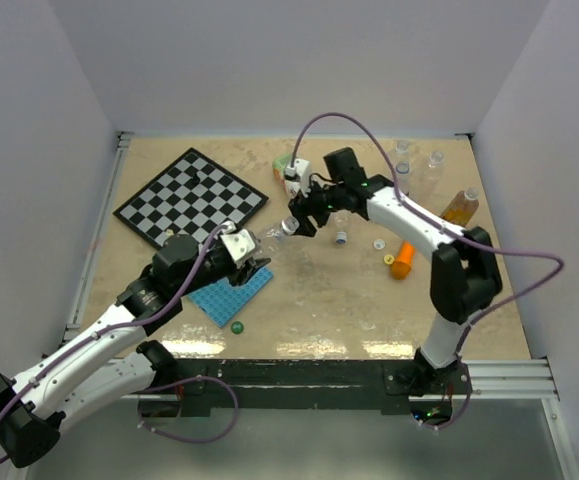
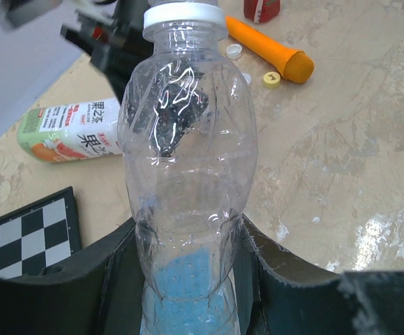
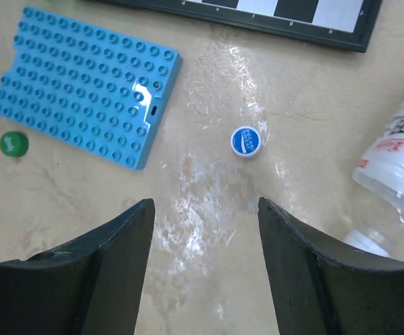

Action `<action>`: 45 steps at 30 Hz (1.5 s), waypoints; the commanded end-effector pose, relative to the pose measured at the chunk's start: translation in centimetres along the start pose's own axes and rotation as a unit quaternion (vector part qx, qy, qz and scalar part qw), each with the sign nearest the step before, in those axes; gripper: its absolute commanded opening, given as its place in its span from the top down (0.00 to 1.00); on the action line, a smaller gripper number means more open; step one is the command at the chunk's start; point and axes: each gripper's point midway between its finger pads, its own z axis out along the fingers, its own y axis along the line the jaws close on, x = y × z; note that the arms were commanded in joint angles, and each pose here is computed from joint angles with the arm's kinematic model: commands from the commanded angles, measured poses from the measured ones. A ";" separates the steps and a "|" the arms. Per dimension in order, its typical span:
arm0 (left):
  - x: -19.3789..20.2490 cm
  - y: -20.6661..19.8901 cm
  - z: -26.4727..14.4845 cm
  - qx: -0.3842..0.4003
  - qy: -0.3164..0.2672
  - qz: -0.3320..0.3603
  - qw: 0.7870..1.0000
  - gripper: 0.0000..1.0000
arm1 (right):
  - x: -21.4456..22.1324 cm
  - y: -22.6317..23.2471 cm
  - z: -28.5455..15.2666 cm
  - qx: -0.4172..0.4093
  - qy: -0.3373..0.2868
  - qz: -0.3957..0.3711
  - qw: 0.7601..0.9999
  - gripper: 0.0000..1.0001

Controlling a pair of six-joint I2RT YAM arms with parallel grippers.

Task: Unscrew the bottle caps
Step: Place the bottle cap at the center of the board, then place the plastic bottle at the center of the board.

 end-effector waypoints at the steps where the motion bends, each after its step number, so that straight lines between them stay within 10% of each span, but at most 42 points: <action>1: -3.6 0.6 -0.3 -0.008 -0.066 0.000 0.998 0.98 | -2.9 4.5 -4.2 -0.055 -0.096 -0.084 0.990 0.35; 8: -7.6 -1.4 -1.0 0.038 -0.157 -0.082 0.984 0.99 | -4.7 7.8 -12.6 -0.104 -0.214 -0.166 0.957 0.34; 13: -9.0 -2.2 -1.0 0.061 -0.190 -0.141 0.970 0.99 | -2.9 10.9 -17.7 -0.137 -0.303 -0.210 0.919 0.04; 17: -9.4 -2.6 -0.1 0.074 -0.196 -0.175 0.962 0.99 | -0.8 13.1 -18.1 -0.122 -0.333 -0.212 0.910 0.02; 45: -10.8 -3.1 6.9 0.080 -0.230 -0.234 0.941 0.99 | -1.2 15.1 -15.7 -0.181 -0.318 -0.134 0.921 0.02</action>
